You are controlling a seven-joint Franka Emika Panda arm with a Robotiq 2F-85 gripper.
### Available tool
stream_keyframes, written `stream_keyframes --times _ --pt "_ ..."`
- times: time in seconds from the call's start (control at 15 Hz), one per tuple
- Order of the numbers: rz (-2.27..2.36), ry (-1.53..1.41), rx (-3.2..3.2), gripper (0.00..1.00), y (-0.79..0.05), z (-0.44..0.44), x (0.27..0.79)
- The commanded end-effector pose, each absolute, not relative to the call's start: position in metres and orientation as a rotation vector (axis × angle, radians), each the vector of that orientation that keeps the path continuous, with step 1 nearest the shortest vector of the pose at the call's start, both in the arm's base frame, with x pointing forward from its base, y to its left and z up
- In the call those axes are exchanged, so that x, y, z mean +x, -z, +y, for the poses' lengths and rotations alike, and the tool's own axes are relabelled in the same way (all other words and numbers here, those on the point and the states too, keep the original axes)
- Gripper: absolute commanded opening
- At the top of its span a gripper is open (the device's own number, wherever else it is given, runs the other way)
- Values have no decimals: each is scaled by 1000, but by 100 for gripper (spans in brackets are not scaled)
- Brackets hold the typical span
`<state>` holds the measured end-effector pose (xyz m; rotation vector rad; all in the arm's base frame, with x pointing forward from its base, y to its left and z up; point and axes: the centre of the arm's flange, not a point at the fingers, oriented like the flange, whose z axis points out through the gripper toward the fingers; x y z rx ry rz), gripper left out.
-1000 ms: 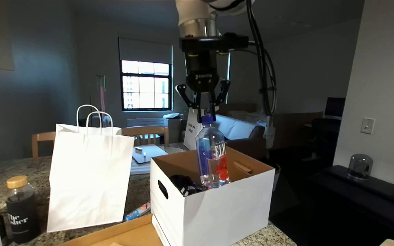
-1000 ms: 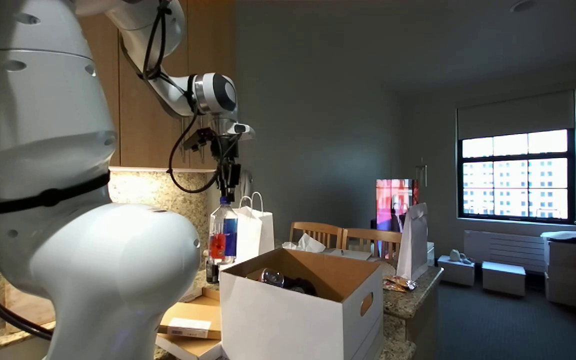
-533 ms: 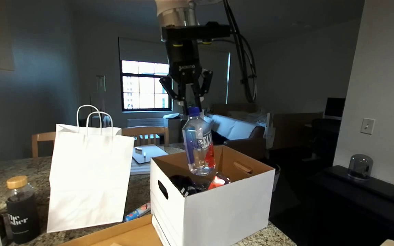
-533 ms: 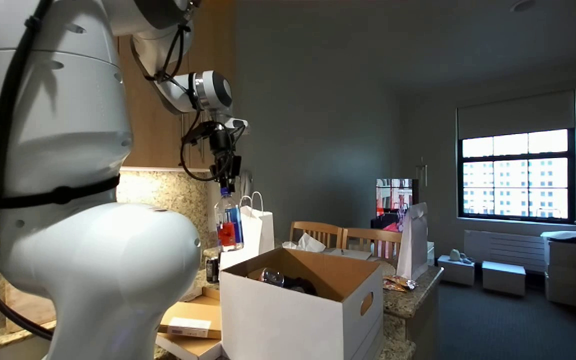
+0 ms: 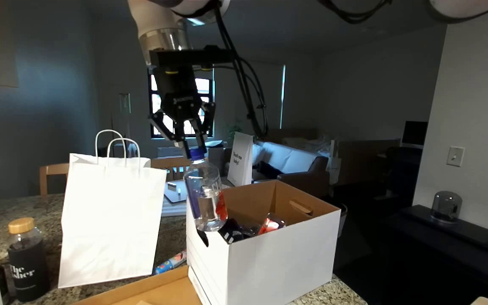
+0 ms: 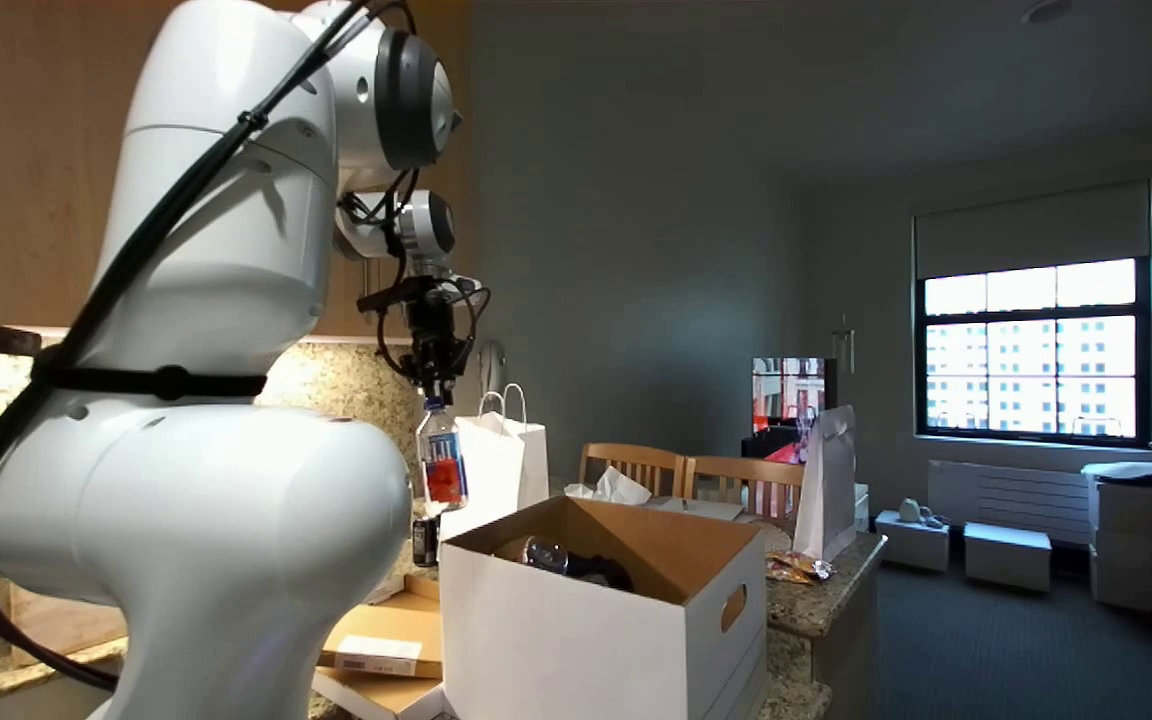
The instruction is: Remove smaller box and three bottles from the bigger box and you put them on the table
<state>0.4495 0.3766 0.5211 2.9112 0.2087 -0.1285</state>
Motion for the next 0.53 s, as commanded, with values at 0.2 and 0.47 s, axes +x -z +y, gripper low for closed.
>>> stream_keyframes --times 0.2,0.47 --pt "362 96 2865 13 -507 427 490" --pt "445 8 2888 13 -481 443 499"
